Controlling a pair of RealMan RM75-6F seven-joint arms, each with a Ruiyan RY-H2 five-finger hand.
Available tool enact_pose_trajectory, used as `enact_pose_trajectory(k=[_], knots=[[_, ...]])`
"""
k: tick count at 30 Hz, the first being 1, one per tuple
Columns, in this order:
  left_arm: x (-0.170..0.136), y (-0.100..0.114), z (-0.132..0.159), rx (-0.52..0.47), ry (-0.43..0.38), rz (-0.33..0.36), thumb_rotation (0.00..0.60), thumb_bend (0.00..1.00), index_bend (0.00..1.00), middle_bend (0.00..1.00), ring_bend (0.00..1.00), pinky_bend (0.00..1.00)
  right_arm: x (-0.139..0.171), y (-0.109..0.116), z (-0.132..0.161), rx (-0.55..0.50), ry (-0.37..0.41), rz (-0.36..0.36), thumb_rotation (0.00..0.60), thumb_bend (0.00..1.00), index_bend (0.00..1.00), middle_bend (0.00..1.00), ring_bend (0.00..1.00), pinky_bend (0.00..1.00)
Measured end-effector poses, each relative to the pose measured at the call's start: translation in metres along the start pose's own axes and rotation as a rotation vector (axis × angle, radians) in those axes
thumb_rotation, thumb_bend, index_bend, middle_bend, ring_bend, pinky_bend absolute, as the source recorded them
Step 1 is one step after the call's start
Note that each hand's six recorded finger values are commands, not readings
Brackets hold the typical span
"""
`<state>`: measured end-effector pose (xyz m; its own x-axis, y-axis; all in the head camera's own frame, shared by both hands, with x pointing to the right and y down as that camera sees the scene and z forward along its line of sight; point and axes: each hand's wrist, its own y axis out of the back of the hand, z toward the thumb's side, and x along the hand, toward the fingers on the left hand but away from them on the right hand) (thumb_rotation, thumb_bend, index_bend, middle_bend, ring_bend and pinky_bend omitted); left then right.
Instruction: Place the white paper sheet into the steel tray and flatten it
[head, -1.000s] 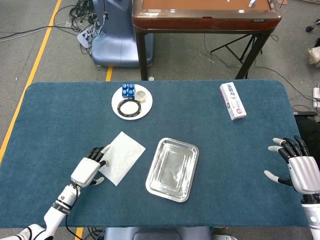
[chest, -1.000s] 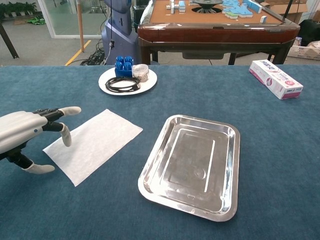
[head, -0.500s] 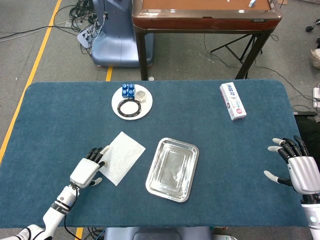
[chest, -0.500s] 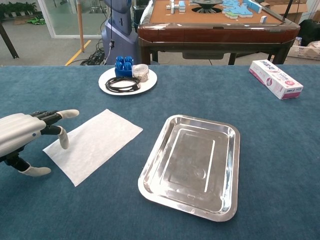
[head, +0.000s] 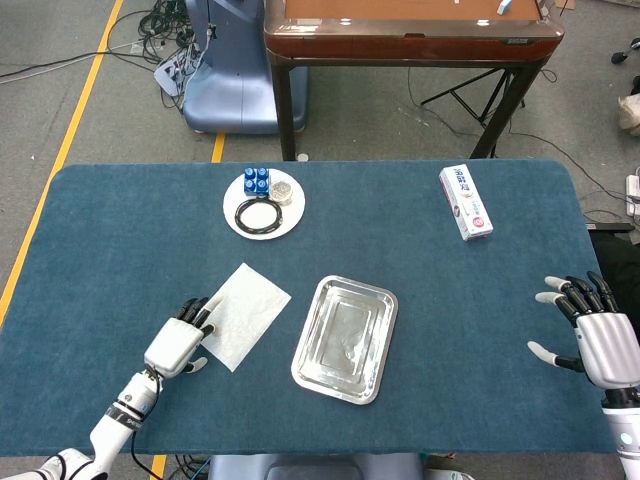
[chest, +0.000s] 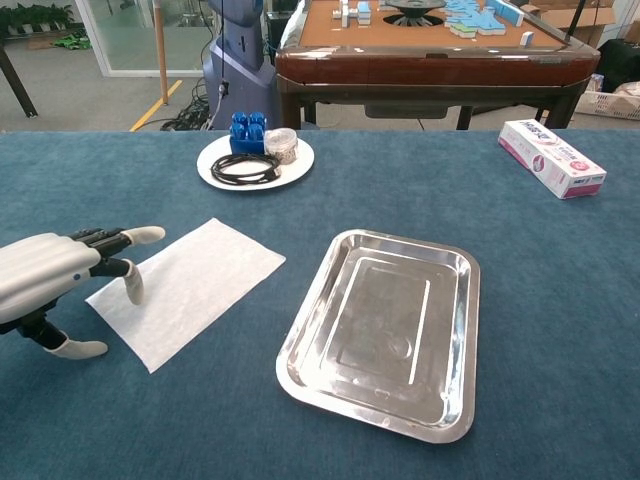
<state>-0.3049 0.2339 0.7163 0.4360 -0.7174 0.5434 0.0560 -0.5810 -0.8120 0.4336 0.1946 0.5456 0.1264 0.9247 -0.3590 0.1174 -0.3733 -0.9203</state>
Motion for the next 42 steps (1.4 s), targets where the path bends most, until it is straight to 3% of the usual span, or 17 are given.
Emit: enact_pose_trajectory(k=[17,42], knots=[[0.0038,-0.0013,0.0053,-0.053,-0.004,0.023,0.600,0.17,0.41,0.00,0.00,0.08,-0.0001,0.0004,0.0002,0.000,0.001,-0.001,0.600,0.00,0.34,0.23,0.14,0.00],[0.0066,-0.0048,0.0085,-0.055,0.010,0.042,0.600,0.17,0.45,0.00,0.00,0.09,-0.0003,0.0014,-0.0002,-0.003,0.001,-0.004,0.600,0.00,0.34,0.23,0.14,0.01]])
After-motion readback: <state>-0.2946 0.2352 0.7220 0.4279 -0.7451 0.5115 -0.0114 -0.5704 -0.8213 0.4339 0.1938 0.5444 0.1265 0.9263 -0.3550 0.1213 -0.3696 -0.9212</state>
